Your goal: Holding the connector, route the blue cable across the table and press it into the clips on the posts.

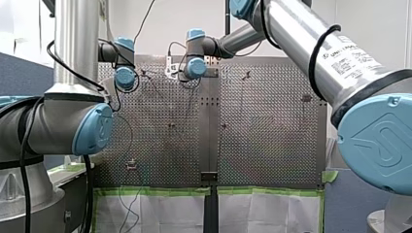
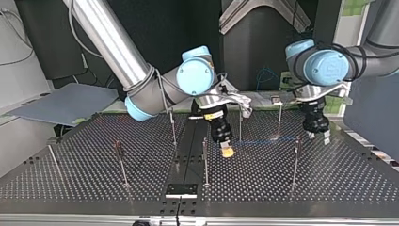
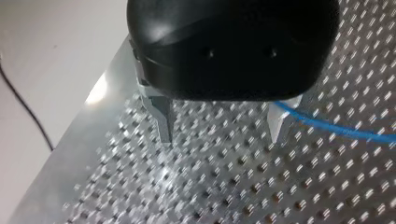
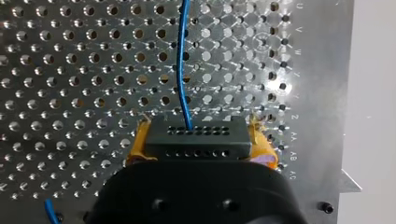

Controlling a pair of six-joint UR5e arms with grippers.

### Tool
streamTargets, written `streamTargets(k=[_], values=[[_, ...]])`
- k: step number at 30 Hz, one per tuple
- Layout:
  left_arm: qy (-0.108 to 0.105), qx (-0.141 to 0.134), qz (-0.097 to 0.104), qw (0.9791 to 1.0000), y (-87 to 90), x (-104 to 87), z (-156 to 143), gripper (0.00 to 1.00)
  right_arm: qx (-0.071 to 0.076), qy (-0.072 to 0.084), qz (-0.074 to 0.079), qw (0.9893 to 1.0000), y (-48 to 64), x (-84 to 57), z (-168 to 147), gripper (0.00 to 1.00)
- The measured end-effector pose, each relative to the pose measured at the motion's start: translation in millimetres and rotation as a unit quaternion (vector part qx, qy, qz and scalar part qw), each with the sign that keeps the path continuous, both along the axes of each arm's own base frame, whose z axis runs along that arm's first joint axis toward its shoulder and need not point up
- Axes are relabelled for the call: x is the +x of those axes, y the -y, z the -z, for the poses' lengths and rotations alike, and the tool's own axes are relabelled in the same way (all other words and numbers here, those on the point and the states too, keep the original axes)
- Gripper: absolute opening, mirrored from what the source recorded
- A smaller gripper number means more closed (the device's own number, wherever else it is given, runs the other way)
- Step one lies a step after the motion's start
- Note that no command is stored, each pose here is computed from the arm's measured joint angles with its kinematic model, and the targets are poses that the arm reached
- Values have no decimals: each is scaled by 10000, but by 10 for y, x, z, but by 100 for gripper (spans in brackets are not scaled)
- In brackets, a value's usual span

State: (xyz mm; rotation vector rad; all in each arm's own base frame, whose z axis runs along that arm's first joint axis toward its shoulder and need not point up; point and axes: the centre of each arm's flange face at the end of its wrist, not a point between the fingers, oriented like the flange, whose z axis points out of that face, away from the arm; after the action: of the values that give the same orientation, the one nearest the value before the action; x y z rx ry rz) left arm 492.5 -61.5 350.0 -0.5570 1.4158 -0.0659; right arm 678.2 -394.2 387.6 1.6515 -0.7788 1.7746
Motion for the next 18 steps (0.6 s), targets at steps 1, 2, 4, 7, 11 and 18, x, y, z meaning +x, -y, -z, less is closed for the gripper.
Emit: streamTargets(k=[1,2,4,7,11,18], values=[[-39,-2,53,10000,24,-38,6,100,4,-3,2,10000,4,0,7,0],[-97,-2,125,9999,57,-89,16,100,7,-7,3,10000,8,-1,14,0],[-169,0,233,9996,104,-155,26,100,10,-8,4,10000,12,-1,18,0],[-233,14,372,9990,172,-259,28,100,12,-10,6,10000,15,0,25,0],[-167,53,508,9986,246,-366,-39,100,14,-12,8,10000,16,1,31,0],[64,155,614,9980,315,-493,-254,100,18,-18,2,10000,18,5,43,0]])
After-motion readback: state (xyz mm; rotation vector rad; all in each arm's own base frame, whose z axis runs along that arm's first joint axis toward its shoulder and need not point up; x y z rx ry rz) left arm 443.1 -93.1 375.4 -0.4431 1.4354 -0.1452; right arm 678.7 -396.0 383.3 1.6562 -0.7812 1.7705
